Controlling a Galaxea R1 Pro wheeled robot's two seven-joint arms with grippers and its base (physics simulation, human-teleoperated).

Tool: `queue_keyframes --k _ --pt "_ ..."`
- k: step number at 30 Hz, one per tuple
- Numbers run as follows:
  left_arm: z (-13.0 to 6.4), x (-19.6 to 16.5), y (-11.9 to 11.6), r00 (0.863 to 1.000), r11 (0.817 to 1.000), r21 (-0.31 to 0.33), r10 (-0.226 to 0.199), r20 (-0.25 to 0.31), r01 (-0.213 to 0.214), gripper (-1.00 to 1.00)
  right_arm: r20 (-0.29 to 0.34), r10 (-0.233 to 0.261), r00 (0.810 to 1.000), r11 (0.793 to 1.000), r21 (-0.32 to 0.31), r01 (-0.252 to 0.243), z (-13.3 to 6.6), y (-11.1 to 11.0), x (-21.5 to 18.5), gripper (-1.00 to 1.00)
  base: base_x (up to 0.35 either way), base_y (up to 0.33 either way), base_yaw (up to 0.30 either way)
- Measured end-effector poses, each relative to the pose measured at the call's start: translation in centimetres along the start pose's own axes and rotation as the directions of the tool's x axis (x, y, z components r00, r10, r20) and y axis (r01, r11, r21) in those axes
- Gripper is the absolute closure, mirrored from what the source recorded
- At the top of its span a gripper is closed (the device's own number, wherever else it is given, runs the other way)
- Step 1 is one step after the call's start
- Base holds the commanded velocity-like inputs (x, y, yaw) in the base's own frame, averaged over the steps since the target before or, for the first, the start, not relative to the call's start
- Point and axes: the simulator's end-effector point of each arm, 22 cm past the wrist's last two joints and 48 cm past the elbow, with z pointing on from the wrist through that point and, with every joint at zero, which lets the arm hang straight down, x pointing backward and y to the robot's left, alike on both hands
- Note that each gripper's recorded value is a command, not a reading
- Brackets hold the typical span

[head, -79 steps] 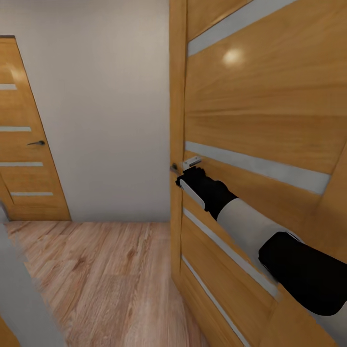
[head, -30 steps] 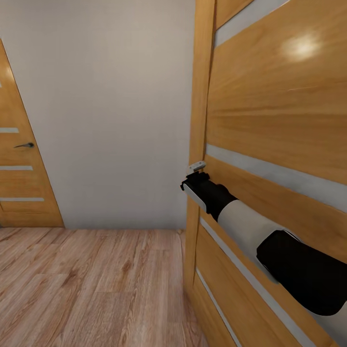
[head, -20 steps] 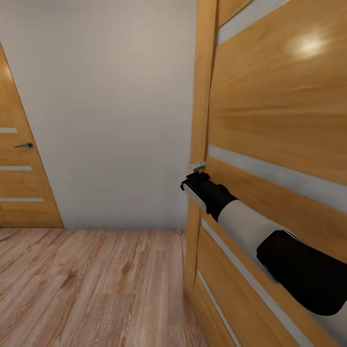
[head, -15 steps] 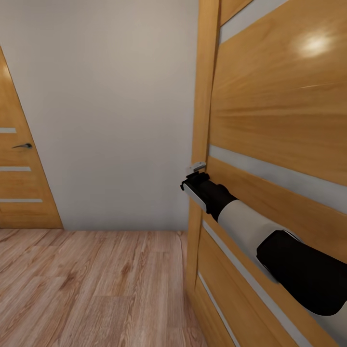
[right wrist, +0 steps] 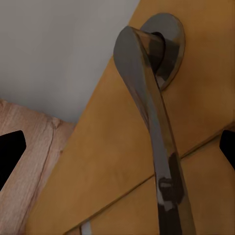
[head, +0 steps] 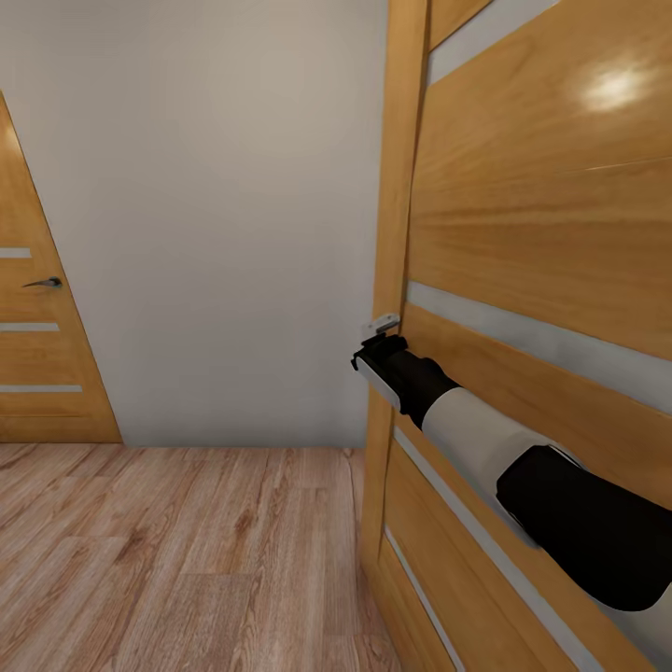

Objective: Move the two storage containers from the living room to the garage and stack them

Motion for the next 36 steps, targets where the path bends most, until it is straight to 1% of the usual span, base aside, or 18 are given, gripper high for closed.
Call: queue_keyframes --k 9,36 --pt "0.00 -0.01 -0.02 1.000 1.000 0.000 0.000 0.000 0.000 -1.00 0.007 -0.011 1.000 1.000 0.001 0.011 -0.28 0.03 -0.42 -1.00 0.000 0.000 0.000" --pt "0.00 0.00 0.00 1.000 1.000 0.000 0.000 0.000 0.000 -1.00 0.012 -0.008 1.000 1.000 -0.001 0.008 -0.29 0.07 -0.53 -1.00 0.000 0.000 0.000"
